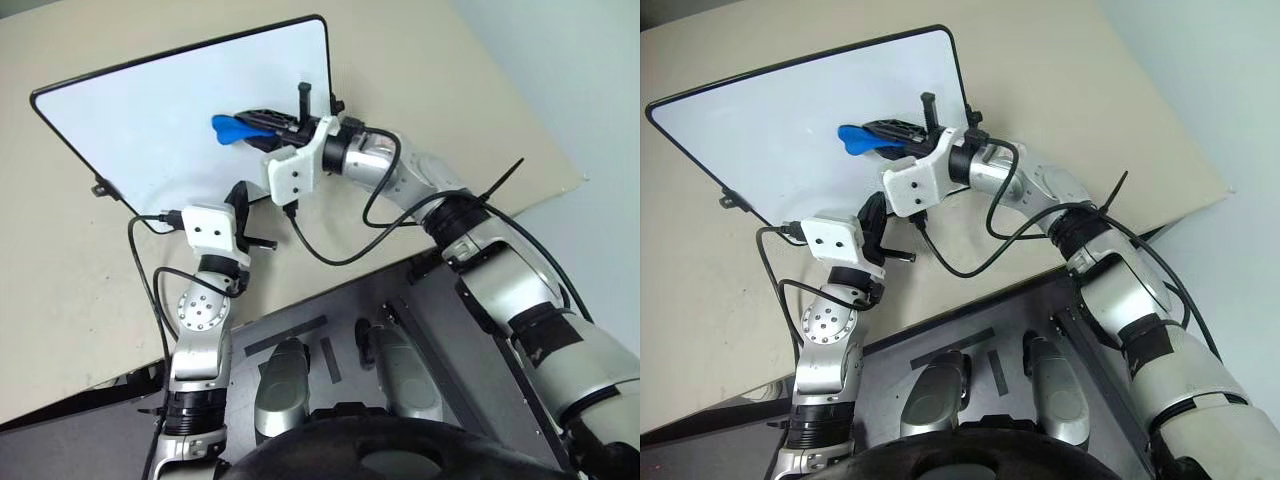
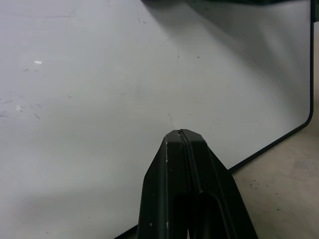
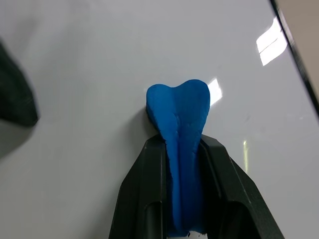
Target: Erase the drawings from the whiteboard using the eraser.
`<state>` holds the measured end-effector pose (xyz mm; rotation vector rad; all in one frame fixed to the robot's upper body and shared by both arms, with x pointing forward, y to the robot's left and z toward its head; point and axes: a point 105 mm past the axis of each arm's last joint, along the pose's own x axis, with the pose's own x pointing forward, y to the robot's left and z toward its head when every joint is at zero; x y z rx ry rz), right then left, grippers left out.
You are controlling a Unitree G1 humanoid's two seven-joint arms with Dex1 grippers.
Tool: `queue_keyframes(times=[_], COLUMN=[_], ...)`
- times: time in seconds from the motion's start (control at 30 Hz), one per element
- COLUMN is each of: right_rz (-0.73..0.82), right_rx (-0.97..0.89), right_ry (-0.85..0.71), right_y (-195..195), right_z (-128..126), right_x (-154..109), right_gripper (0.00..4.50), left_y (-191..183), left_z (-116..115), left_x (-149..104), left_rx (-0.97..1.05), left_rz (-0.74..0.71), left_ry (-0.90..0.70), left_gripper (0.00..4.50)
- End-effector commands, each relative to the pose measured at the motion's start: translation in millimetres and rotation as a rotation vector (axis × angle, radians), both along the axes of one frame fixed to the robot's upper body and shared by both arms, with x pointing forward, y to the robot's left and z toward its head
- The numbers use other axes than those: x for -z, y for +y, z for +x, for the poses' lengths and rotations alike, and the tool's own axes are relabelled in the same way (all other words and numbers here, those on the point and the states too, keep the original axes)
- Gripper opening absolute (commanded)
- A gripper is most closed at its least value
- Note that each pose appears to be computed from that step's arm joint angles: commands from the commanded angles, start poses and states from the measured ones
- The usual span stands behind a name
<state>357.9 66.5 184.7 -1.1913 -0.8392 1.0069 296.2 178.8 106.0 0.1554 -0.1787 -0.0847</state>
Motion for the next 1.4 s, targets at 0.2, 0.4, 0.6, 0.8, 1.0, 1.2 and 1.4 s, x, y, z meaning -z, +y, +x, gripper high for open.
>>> queue_keyframes(times=[0.2,0.4,0.6,0.8,1.0,1.2,1.4], right_rz=[-0.013,-0.020,-0.028,-0.025,0.052,0.198,0.277], right_rx=[0.089,0.083,0.033,0.049,0.088,0.132,0.200], right_ry=[0.092,0.312,0.639,0.676,0.611,0.655,0.691], right_y=[-44,-72,-95,-92,-99,-119,-141], right_z=[5,-6,-30,-30,-22,-20,-24], right_x=[13,32,58,65,49,34,32], right_gripper=[0.52,0.52,0.86,2.92,4.33,4.33,4.33], left_y=[1,7,10,14,19,7,2], left_z=[-4,-8,-11,-8,-5,-7,-1], left_x=[-10,-14,-14,-17,-24,-26,-27], left_rx=[0.002,-0.009,-0.011,-0.009,-0.007,0.031,0.079], left_rz=[0.016,0.025,0.035,0.042,0.058,0.055,0.063], left_ry=[-0.045,-0.059,-0.053,-0.052,-0.063,-0.056,-0.046], left_gripper=[0.00,0.00,0.00,0.00,0.00,0.00,0.00])
